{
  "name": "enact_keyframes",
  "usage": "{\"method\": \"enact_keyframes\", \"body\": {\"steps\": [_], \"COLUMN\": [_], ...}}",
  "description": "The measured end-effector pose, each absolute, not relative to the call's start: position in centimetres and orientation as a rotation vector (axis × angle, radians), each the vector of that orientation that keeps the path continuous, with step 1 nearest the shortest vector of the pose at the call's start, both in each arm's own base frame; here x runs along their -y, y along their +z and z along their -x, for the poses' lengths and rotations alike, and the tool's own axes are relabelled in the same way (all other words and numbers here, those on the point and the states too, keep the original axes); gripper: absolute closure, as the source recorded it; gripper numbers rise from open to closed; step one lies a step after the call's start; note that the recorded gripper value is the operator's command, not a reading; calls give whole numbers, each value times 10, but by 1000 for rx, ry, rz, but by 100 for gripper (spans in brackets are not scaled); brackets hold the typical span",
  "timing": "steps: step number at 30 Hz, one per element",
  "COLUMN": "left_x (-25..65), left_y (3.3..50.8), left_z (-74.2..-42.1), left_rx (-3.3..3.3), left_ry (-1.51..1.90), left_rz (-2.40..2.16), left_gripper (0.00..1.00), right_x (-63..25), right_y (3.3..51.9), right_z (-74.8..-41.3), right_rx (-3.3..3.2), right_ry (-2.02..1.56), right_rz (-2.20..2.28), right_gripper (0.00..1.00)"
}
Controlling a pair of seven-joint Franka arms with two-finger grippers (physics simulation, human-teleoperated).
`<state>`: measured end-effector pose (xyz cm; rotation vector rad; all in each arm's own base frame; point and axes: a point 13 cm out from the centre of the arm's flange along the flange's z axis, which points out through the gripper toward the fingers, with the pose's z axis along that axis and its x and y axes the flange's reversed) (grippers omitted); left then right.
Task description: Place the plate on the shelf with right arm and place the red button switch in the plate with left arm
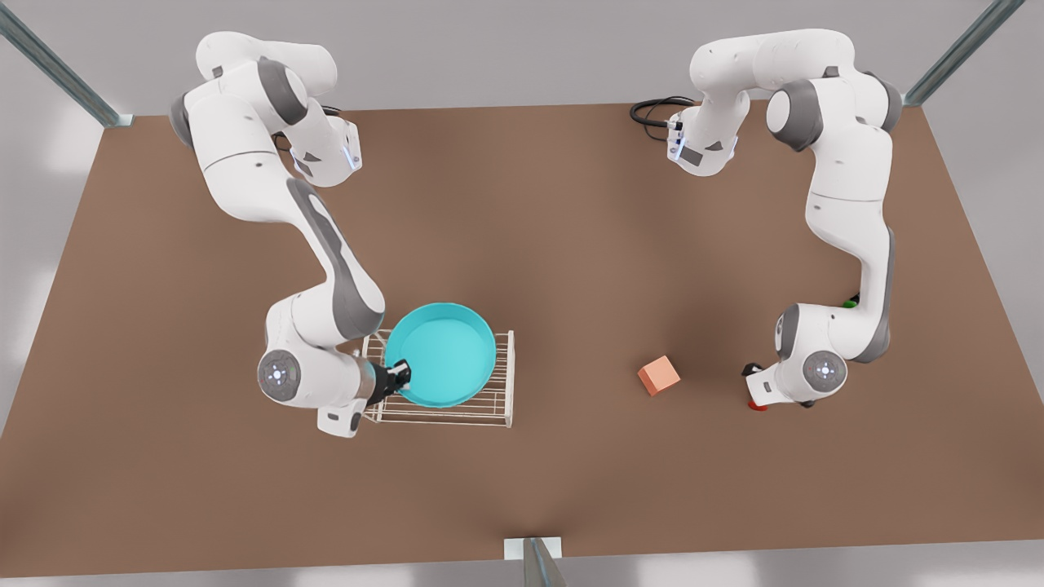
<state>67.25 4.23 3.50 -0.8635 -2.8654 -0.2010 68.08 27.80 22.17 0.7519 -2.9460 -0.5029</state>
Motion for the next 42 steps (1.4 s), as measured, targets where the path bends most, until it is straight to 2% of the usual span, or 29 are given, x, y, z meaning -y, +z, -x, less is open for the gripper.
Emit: {"method": "enact_keyframes", "body": {"steps": [7,8,9,13,14,15,16,18,22,24,26,29,32,38,42], "left_x": [-24,-24,-25,-30,-32,-34,-35,-35,-33,-32,-32,-33,-34,-19,58], "left_y": [34,32,30,33,34,34,35,34,34,34,33,33,35,58,80], "left_z": [-677,-675,-671,-663,-662,-663,-663,-663,-664,-664,-664,-664,-664,-670,-667], "left_rx": [2904,2904,2900,2900,2903,2906,2908,2911,2916,2919,2920,2924,2929,2959,2974], "left_ry": [-185,-182,-179,-180,-181,-184,-186,-188,-189,-188,-187,-190,-195,-184,-136], "left_rz": [847,839,830,798,790,782,777,770,760,752,745,734,720,669,652], "left_gripper": [0,0,0,0,5,17,21,22,32,38,44,51,56,57,57], "right_x": [-273,-273,-272,-267,-266,-267,-266,-252,-133,-57,-1,28,29,36,36], "right_y": [214,212,211,213,217,228,243,270,297,315,345,420,444,443,424], "right_z": [-676,-675,-673,-673,-675,-676,-678,-686,-709,-706,-690,-627,-584,-564,-564], "right_rx": [2954,2950,2948,2956,2964,2979,2999,3041,3107,3116,3101,3082,3046,2989,2942], "right_ry": [-501,-500,-497,-480,-474,-470,-469,-466,-357,-200,-50,90,123,122,111], "right_rz": [-656,-647,-639,-617,-615,-618,-621,-600,-431,-364,-305,-269,-268,-251,-252], "right_gripper": [79,47,0,0,0,0,0,0,0,0,0,0,0,0,0]}}
